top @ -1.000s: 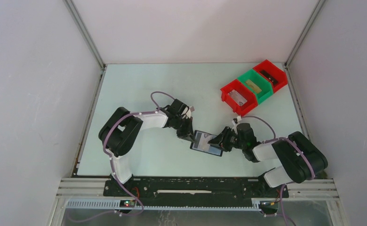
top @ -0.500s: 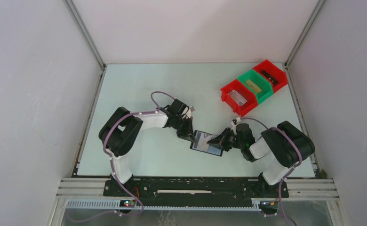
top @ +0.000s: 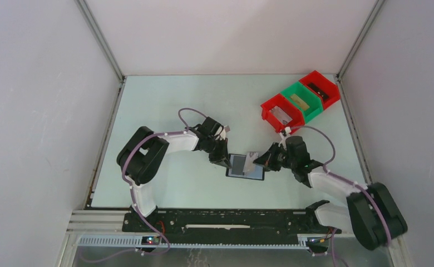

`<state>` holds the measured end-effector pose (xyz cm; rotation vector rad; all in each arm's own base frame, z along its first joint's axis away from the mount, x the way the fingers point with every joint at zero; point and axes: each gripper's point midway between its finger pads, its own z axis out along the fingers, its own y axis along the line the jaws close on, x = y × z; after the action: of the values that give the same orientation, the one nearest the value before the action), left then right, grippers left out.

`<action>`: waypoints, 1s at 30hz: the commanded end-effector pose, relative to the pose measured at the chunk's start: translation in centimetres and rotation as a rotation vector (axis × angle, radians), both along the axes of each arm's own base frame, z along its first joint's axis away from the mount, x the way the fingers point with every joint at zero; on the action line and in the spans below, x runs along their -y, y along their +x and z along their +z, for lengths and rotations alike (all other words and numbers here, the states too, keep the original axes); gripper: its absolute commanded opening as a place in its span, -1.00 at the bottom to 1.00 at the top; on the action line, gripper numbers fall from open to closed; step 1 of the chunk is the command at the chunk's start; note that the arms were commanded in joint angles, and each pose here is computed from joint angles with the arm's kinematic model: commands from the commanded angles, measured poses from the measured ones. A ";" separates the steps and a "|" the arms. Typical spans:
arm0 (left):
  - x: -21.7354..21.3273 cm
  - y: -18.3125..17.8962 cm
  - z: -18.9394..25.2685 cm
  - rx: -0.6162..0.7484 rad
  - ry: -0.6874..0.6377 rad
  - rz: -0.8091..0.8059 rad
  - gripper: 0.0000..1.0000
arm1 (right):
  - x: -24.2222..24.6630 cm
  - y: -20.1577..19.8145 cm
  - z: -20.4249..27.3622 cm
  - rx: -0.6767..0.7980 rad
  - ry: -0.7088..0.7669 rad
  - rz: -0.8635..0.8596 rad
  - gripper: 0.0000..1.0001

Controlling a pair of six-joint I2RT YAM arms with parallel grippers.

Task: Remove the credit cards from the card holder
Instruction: Remove the credit card from the card holder, then place the credit card in the storage box.

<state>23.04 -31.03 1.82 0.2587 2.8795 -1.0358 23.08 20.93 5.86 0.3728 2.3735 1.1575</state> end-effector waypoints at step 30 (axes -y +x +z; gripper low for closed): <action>-2.0 2.7 14.8 0.372 -0.007 -0.007 -0.30 | 16.7 22.8 16.5 0.480 -0.865 0.246 -1.00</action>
<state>25.12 -28.86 12.53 0.3548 2.6696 -0.8544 45.76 2.78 22.15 -0.1586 2.2685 0.1113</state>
